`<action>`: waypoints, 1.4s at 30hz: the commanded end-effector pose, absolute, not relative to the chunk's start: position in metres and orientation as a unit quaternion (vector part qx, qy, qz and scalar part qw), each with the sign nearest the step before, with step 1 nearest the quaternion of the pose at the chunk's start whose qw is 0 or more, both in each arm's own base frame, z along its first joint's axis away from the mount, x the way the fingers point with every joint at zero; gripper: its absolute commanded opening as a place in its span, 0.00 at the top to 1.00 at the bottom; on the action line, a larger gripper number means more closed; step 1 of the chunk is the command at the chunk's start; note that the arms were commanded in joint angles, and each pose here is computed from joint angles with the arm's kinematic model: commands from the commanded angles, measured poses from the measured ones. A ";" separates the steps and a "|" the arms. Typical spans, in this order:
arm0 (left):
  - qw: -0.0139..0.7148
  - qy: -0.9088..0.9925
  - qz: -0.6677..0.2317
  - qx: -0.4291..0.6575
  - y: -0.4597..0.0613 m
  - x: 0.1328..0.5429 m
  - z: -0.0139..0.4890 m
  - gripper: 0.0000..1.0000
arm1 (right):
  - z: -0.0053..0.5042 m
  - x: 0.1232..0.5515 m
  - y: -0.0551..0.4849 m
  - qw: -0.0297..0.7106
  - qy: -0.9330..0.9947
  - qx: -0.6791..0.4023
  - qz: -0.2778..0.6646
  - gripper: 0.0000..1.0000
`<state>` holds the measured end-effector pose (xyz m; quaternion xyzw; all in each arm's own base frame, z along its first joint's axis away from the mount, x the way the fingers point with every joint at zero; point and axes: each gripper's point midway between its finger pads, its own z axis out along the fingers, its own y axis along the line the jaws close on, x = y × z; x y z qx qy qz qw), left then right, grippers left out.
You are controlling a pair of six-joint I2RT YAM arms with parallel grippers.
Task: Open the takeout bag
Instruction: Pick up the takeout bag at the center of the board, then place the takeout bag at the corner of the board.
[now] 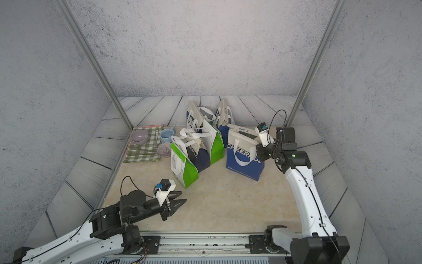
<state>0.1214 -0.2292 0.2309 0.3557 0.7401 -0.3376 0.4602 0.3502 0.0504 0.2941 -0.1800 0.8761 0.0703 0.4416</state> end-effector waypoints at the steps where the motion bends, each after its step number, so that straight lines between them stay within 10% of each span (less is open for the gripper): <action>1: 0.466 0.741 -0.338 0.345 -0.223 0.122 0.243 0.57 | 0.339 0.395 0.011 0.522 0.849 -0.080 0.027 1.00; 17: 0.455 0.755 -0.334 0.333 -0.207 0.116 0.237 0.57 | 0.361 0.577 -0.082 0.590 0.806 -0.004 -0.043 1.00; 42: 0.457 0.749 -0.344 0.335 -0.206 0.112 0.241 0.57 | 0.292 0.621 -0.080 0.600 0.799 0.024 -0.031 1.00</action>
